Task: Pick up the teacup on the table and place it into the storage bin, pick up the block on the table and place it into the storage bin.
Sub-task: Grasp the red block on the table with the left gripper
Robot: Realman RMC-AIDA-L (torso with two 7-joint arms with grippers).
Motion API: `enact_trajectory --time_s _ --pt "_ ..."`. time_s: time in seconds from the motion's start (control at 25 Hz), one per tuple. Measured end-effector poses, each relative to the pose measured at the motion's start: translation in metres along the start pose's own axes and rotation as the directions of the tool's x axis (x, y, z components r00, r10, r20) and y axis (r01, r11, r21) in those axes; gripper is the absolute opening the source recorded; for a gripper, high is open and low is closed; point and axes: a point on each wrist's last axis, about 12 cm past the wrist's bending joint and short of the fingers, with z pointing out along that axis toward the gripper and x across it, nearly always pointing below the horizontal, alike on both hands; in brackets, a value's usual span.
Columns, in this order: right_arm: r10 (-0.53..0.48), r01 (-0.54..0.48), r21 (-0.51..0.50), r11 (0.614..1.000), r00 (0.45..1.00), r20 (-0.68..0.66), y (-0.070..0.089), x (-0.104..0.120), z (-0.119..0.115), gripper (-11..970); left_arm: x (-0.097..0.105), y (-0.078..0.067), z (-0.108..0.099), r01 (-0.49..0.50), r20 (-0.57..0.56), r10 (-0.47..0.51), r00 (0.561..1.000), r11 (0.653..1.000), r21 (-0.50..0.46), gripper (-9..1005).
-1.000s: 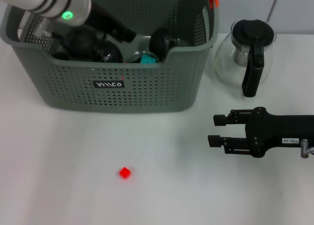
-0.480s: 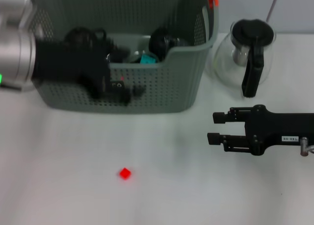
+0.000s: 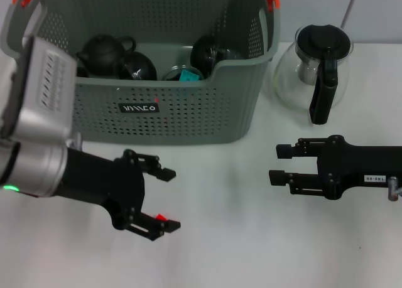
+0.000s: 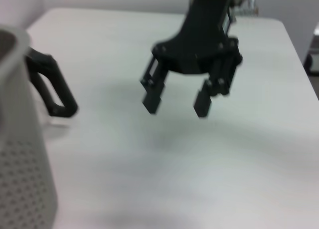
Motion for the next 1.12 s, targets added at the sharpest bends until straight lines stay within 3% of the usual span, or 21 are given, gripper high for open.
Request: enact_trajectory --time_s 0.52,1.12 --pt "0.007 -0.007 0.005 1.000 1.000 -0.001 0.000 0.001 -0.001 640 0.013 0.004 0.034 -0.041 -0.141 0.043 0.989 0.999 0.016 853" --pt "0.008 -0.008 0.007 1.000 1.000 -0.002 -0.001 0.001 -0.001 641 0.024 0.006 0.049 -0.037 -0.209 0.037 0.977 0.999 0.006 691"
